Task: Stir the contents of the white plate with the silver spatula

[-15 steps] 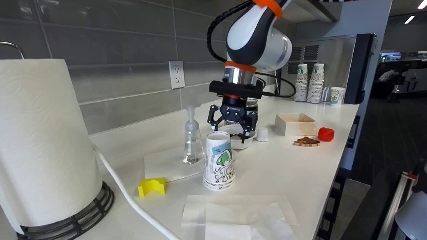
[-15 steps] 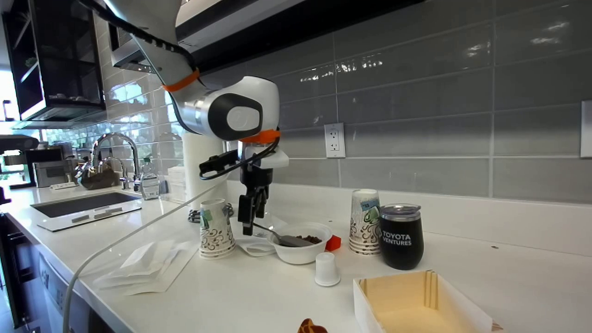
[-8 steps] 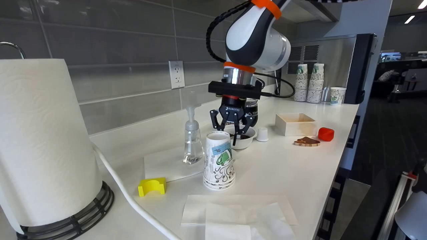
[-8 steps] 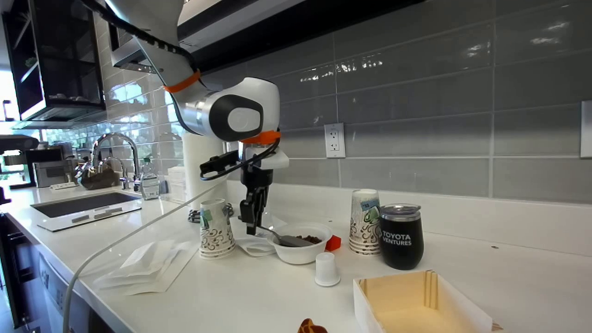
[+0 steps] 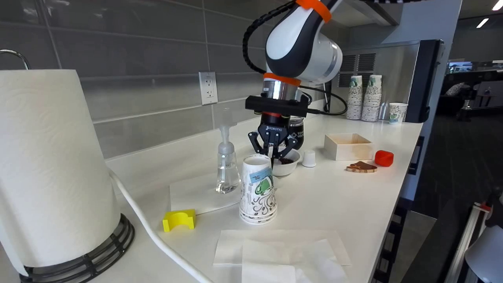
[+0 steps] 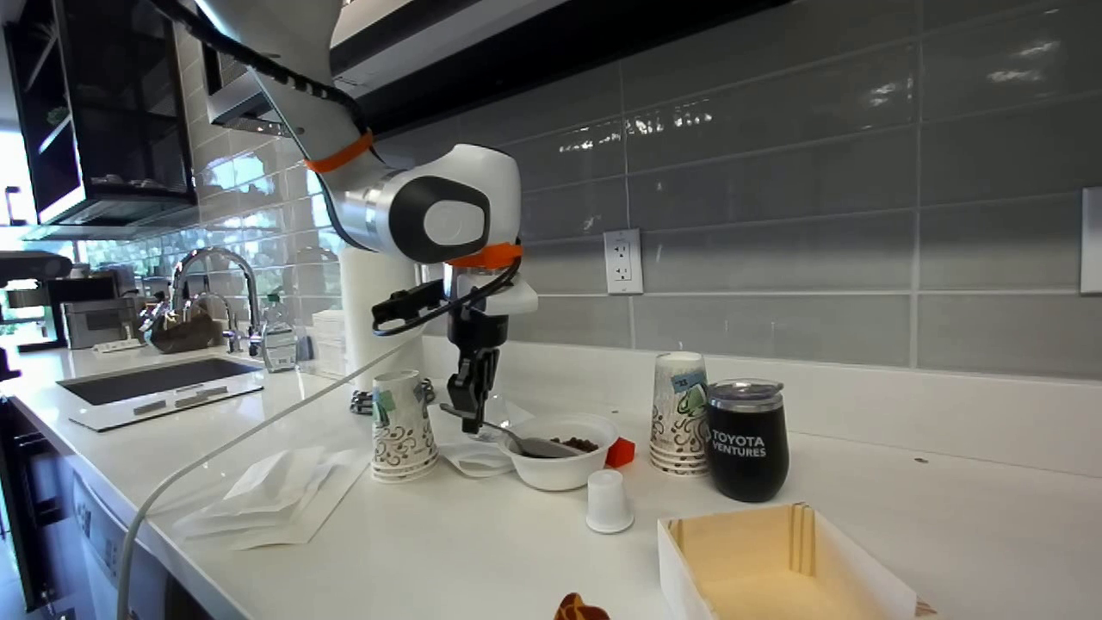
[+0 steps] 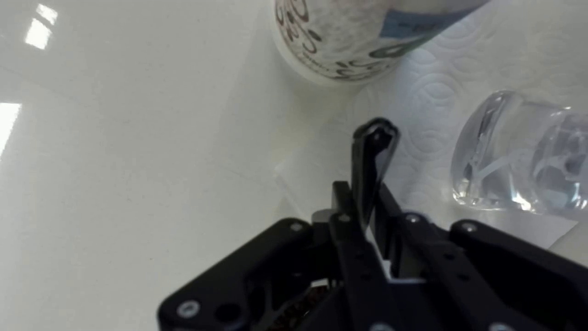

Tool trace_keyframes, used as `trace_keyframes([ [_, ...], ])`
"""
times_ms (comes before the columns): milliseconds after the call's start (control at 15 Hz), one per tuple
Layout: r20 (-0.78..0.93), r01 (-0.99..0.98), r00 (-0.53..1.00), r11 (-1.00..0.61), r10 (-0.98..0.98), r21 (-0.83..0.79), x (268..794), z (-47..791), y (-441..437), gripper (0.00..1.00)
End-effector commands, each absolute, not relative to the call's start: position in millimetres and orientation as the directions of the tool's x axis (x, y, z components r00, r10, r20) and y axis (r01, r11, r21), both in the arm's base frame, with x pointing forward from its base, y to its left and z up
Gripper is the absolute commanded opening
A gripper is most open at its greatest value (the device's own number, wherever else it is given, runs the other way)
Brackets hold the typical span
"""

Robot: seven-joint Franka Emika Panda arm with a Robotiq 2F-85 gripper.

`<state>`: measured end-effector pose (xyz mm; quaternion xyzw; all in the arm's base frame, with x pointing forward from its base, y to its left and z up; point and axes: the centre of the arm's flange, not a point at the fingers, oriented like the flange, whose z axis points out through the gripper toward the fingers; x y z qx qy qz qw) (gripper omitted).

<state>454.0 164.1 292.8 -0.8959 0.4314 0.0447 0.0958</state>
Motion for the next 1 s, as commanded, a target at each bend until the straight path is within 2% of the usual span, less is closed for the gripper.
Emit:
trace_keyframes([
  [0,-0.177,-0.786,0.618,-0.598,-0.766,-0.156,454,301,166,0.04],
  [533,-0.229,-0.771,0.637,-0.601,-0.736,-0.212,448,343,153,0.04],
  [933,-0.408,-0.774,0.628,-0.584,-0.663,-0.243,458,362,114,0.04],
])
